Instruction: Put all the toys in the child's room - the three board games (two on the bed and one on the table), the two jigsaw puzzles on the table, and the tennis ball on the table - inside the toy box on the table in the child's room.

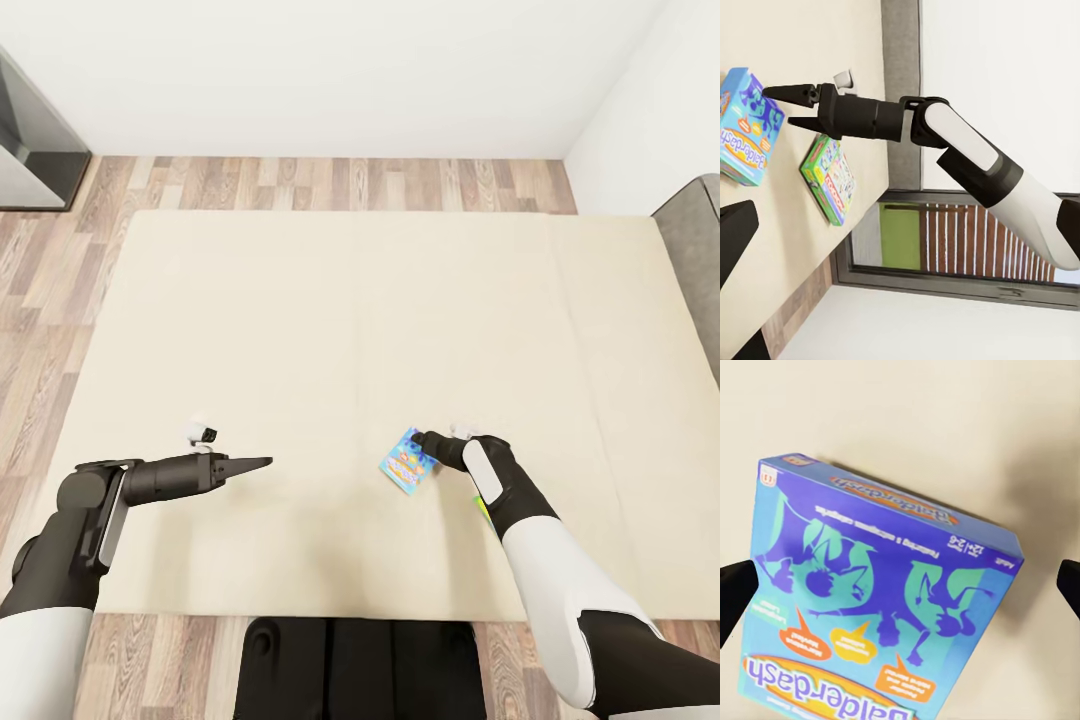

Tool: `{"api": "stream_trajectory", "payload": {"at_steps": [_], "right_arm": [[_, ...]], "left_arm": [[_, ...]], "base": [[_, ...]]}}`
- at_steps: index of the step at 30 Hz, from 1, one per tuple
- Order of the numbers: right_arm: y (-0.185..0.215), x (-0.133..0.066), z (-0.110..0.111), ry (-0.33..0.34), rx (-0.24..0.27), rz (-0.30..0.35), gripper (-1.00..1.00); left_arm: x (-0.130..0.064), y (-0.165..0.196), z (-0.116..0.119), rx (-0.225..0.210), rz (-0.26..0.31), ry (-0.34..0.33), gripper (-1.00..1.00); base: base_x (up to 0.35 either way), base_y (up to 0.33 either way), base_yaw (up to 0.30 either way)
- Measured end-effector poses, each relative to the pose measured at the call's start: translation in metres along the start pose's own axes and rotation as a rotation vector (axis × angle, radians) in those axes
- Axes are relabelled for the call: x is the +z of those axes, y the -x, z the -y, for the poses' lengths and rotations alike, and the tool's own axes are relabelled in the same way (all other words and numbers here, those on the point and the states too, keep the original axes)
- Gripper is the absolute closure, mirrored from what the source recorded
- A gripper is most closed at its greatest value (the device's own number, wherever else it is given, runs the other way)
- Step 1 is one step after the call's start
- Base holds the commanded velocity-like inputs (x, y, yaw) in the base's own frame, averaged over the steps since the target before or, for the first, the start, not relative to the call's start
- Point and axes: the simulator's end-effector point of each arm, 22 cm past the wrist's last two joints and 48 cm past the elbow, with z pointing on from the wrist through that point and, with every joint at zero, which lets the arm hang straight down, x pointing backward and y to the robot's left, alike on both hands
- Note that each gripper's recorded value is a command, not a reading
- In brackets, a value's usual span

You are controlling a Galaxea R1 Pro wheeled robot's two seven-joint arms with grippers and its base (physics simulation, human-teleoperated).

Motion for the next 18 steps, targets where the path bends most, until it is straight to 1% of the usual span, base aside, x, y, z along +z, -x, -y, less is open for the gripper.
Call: {"api": "stream_trajectory", "payload": {"at_steps": [18], "right_arm": [[-0.013, 0.013, 0.009, -0.012, 0.006, -0.026, -1.00]], "left_arm": [[0.002, -0.007, -0.014, -0.028, -0.007, 0.005, -1.00]], "base": [[0.000, 0.000, 0.000]]}}
